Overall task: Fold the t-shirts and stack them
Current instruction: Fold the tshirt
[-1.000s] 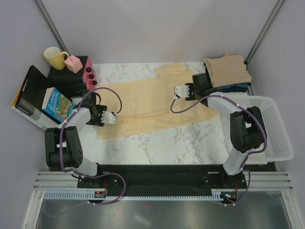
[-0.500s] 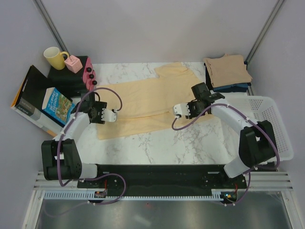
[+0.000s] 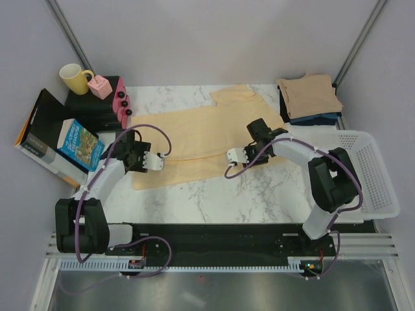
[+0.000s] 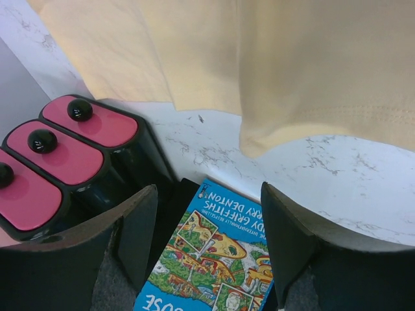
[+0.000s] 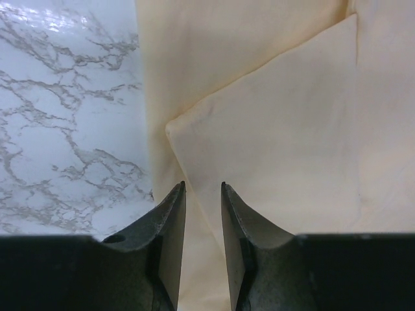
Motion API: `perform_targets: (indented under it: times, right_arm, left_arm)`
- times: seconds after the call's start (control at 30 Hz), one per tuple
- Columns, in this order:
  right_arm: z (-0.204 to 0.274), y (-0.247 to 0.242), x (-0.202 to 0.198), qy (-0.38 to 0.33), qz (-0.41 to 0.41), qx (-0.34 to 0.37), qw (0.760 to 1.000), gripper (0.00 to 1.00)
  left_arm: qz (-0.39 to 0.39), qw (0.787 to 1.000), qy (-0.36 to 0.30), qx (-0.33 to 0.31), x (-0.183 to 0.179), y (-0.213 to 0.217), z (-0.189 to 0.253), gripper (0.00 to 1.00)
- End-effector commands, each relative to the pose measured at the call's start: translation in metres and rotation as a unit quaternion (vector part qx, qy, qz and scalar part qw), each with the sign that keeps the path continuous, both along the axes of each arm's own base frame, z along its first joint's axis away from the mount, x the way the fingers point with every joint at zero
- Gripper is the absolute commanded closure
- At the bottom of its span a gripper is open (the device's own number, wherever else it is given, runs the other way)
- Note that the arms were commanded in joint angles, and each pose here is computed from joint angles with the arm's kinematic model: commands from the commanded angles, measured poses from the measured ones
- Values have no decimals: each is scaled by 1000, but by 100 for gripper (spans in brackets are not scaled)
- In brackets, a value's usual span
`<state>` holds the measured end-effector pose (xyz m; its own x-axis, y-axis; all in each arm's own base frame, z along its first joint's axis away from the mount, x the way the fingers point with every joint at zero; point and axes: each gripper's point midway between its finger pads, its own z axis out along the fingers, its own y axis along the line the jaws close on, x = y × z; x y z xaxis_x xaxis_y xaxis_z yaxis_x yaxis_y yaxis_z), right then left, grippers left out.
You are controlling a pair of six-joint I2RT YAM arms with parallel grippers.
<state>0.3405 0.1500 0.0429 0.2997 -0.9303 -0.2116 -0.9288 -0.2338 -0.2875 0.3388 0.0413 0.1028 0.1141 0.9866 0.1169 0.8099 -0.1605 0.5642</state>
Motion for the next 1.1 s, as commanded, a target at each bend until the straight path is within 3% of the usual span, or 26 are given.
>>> perform_targets:
  times: [0.0, 0.5, 1.07]
  right_arm:
    - [6, 14, 16, -11, -3, 26, 1000, 64]
    - [9, 18, 1, 19, 27, 26, 999, 64]
    - [-18, 12, -6, 42, 14, 10, 999, 65]
  left_arm:
    - [17, 1000, -7, -18, -4, -2, 2, 28]
    - [16, 1000, -4, -10, 4, -2, 7, 28]
    - [10, 1000, -2, -12, 13, -8, 8, 28]
